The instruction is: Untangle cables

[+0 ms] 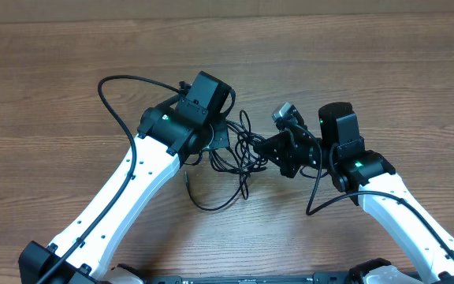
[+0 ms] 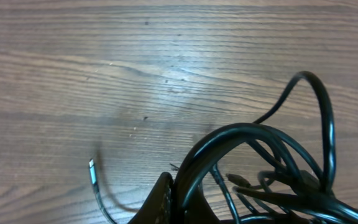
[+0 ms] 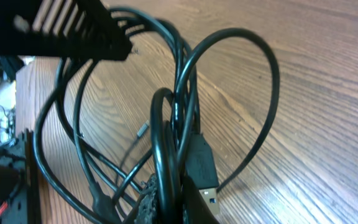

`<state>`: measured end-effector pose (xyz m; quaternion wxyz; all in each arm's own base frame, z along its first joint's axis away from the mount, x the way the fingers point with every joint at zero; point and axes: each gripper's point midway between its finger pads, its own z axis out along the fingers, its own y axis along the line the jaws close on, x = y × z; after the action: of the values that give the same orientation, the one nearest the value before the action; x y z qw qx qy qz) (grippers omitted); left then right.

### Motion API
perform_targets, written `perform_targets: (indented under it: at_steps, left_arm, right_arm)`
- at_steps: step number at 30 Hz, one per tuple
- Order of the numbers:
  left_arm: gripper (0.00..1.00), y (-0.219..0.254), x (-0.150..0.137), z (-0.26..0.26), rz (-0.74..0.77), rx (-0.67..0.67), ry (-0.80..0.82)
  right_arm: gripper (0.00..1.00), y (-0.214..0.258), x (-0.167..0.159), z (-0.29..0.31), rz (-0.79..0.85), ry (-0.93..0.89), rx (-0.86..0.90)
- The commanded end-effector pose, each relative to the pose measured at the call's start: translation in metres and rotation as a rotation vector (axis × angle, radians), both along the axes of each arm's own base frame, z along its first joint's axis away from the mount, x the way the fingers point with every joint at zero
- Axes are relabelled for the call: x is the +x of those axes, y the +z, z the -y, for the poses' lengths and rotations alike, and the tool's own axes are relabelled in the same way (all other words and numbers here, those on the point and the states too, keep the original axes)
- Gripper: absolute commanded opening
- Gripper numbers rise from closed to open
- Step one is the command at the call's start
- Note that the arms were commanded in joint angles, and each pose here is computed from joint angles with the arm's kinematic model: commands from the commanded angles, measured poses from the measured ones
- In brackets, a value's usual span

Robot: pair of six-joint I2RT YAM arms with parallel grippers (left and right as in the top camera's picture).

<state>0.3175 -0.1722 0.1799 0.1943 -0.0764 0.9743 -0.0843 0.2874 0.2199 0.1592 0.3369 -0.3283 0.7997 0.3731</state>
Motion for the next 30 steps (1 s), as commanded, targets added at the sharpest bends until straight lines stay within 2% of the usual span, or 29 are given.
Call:
perform_targets:
  at_steps: [1, 12, 19, 22, 24, 26, 27, 28, 29, 30]
  left_arm:
    - [0.04, 0.008, 0.017, -0.032, 0.078, 0.086, 0.174]
    - [0.05, 0.007, 0.015, -0.029, 0.066, 0.074, 0.165]
    - [0.06, 0.005, 0.008, -0.01, 0.016, -0.023, 0.116]
    - [0.13, 0.006, 0.004, 0.004, -0.013, -0.093, 0.081]
    - [0.21, 0.007, 0.002, 0.014, -0.031, -0.143, 0.056]
    - [0.34, 0.008, 0.001, 0.018, -0.036, -0.161, 0.047]
    - [0.45, 0.008, 0.001, 0.017, -0.035, -0.157, 0.047]
    - [0.86, 0.007, 0.002, 0.016, -0.031, -0.15, 0.043]
    - [0.99, 0.008, 0.002, 0.015, -0.026, -0.143, 0.041]
    - [0.99, 0.008, 0.004, 0.013, -0.017, -0.129, 0.035]
  right_arm:
    - [0.04, 0.011, 0.004, -0.004, -0.022, -0.019, 0.055]
    - [0.04, 0.05, 0.027, -0.012, -0.027, -0.115, 0.224]
    - [0.04, 0.058, 0.031, -0.013, -0.018, -0.125, 0.253]
    - [0.04, 0.061, 0.032, -0.014, -0.038, -0.139, 0.273]
    - [0.04, 0.064, 0.033, -0.014, -0.032, -0.139, 0.281]
    - [0.04, 0.066, 0.034, -0.014, -0.044, -0.15, 0.295]
    - [0.04, 0.066, 0.034, -0.014, -0.051, -0.155, 0.3]
    - [0.04, 0.067, 0.034, -0.014, -0.053, -0.156, 0.302]
    - [0.04, 0.067, 0.034, -0.014, -0.053, -0.156, 0.302]
    - [0.04, 0.067, 0.034, -0.014, -0.053, -0.156, 0.301]
